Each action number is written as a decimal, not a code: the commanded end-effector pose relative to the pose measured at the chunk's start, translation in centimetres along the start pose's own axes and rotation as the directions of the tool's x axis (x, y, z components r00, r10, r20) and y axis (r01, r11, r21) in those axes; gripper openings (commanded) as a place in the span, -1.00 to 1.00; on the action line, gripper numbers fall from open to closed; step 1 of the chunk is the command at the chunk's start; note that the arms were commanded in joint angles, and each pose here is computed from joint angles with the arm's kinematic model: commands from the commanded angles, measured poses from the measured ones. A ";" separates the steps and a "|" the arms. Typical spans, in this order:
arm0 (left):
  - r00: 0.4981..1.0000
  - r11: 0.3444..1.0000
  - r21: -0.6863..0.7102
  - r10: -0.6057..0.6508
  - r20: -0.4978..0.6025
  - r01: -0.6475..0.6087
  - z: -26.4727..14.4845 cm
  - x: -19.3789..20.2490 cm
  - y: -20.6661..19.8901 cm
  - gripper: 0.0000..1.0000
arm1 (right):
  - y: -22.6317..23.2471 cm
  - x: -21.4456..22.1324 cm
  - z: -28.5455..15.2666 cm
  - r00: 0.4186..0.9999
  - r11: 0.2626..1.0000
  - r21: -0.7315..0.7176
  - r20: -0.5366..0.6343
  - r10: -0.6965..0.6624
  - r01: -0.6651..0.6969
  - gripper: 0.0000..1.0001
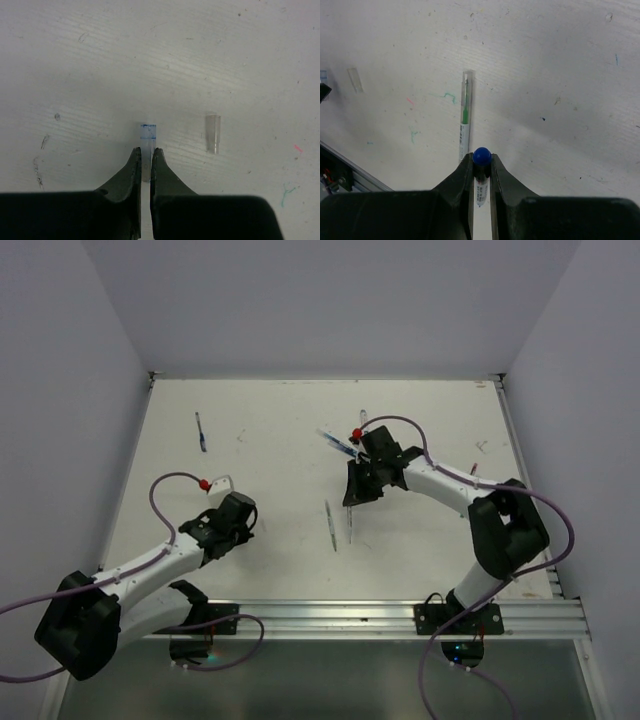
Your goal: Open the pen caps
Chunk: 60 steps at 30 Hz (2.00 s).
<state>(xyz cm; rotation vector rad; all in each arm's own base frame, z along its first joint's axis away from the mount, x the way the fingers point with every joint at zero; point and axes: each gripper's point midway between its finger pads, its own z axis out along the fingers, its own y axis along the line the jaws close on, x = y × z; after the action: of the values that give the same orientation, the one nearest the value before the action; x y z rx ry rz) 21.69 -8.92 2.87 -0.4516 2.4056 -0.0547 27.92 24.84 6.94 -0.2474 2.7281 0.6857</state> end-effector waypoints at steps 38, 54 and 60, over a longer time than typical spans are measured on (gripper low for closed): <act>0.995 0.997 0.040 -0.074 0.062 0.072 1.7 -0.6 -1.4 0.10 | -0.7 0.1 6.6 0.997 0.999 0.025 -0.066 -0.030 0.031 -0.57; 0.980 0.996 0.037 -0.091 0.178 0.086 -0.2 -9.1 -2.0 0.44 | 0.4 -1.6 2.8 0.998 0.997 0.052 0.016 -0.054 0.053 0.19; 0.948 0.991 -0.057 -0.098 0.304 0.121 0.1 -17.9 -0.2 0.44 | -0.3 -3.1 -2.3 0.989 0.986 0.161 0.132 -0.072 0.051 0.44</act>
<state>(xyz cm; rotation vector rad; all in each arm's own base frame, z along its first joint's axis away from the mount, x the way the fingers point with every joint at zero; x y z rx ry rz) 31.04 -4.59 10.18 -0.6376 2.1727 -0.0196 29.71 25.85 5.94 -0.2683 2.7104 0.5585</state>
